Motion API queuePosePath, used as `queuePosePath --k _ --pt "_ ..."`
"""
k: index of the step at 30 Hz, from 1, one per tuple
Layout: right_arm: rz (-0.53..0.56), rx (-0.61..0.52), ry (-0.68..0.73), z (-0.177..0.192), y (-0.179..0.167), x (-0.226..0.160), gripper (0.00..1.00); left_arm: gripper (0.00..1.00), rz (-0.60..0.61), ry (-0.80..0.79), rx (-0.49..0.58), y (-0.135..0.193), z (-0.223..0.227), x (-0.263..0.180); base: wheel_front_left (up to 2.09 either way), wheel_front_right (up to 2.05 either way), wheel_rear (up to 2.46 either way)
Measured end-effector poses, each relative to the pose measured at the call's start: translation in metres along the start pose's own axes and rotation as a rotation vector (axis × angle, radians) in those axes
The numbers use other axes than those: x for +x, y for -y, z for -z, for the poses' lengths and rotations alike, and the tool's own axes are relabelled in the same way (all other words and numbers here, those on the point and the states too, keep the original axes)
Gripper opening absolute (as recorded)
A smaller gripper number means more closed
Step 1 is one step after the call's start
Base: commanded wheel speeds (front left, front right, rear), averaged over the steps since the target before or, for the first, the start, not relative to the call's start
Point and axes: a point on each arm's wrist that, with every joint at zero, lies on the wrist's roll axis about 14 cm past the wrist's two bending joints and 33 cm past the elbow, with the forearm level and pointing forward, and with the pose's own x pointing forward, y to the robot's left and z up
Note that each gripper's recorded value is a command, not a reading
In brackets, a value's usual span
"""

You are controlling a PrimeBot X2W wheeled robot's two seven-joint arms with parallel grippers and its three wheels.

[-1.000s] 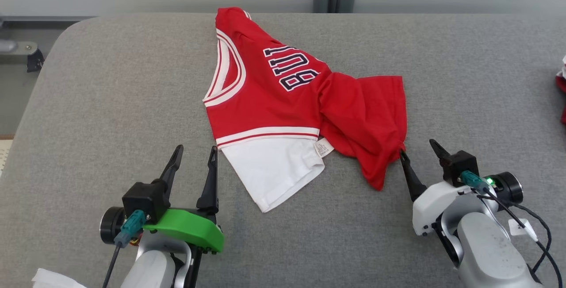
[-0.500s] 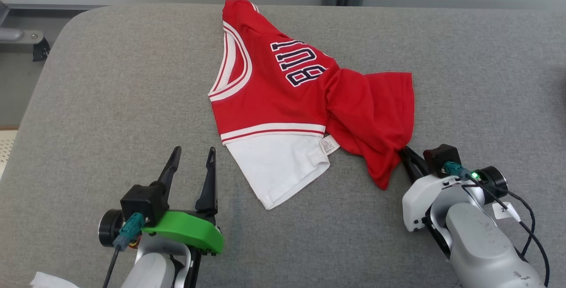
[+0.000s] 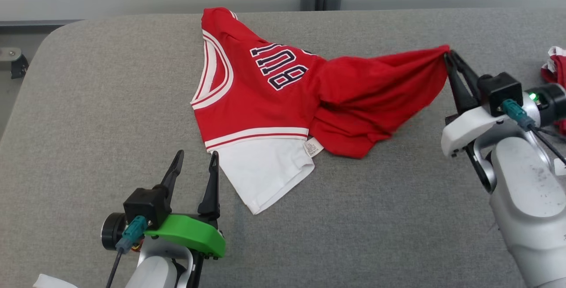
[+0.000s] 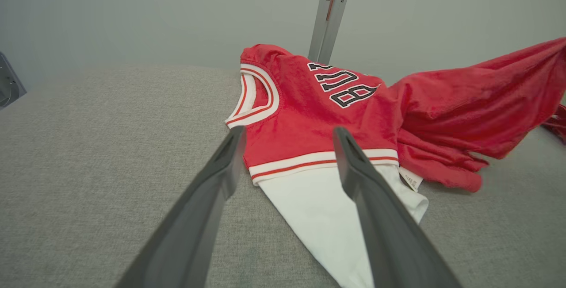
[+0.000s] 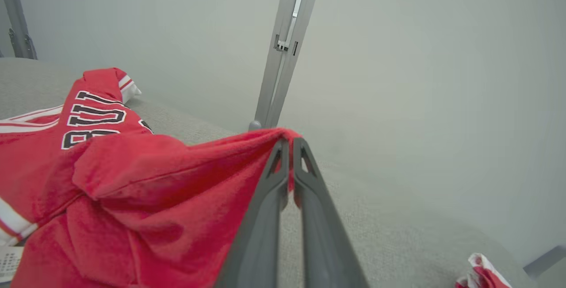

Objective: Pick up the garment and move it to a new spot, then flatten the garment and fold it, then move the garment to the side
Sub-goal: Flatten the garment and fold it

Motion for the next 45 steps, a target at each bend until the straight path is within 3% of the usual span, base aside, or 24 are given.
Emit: queuePosePath --k 5,16,33,34,35,36,37,45 --pt "-0.029 -0.076 0.111 -0.035 -0.005 -0.005 0.00 1.00 0.012 0.004 -0.002 0.005 -0.002 0.000 0.00 0.00 0.00" --pt "-0.168 0.058 -0.162 0.063 -0.081 -0.101 0.00 1.00 0.027 -0.008 0.001 0.009 0.002 -0.002 0.00 0.00 0.00" --pt "-0.097 0.178 -0.316 0.102 -0.094 -0.162 0.00 1.00 0.080 -0.023 0.001 0.025 0.006 -0.001 0.00 0.00 0.00" --pt "-0.092 0.181 -0.315 0.101 -0.094 -0.163 0.10 1.00 0.081 -0.024 0.001 0.026 0.006 -0.001 0.00 0.00 0.00" --pt "-0.088 0.184 -0.313 0.100 -0.093 -0.162 0.45 1.00 0.083 -0.026 -0.001 0.027 0.007 -0.001 0.00 0.00 0.00" --pt "-0.086 0.187 -0.310 0.100 -0.094 -0.162 0.90 1.00 0.083 -0.027 -0.003 0.027 0.007 -0.001 0.00 0.00 0.00" --pt "-0.085 0.190 -0.308 0.099 -0.094 -0.162 1.00 1.00 0.084 -0.028 -0.004 0.027 0.007 -0.001 0.00 0.00 0.00" --pt "-0.047 0.187 -0.275 0.090 -0.082 -0.161 1.00 1.00 0.079 -0.044 -0.017 0.028 0.014 -0.008 0.00 0.00 0.00"
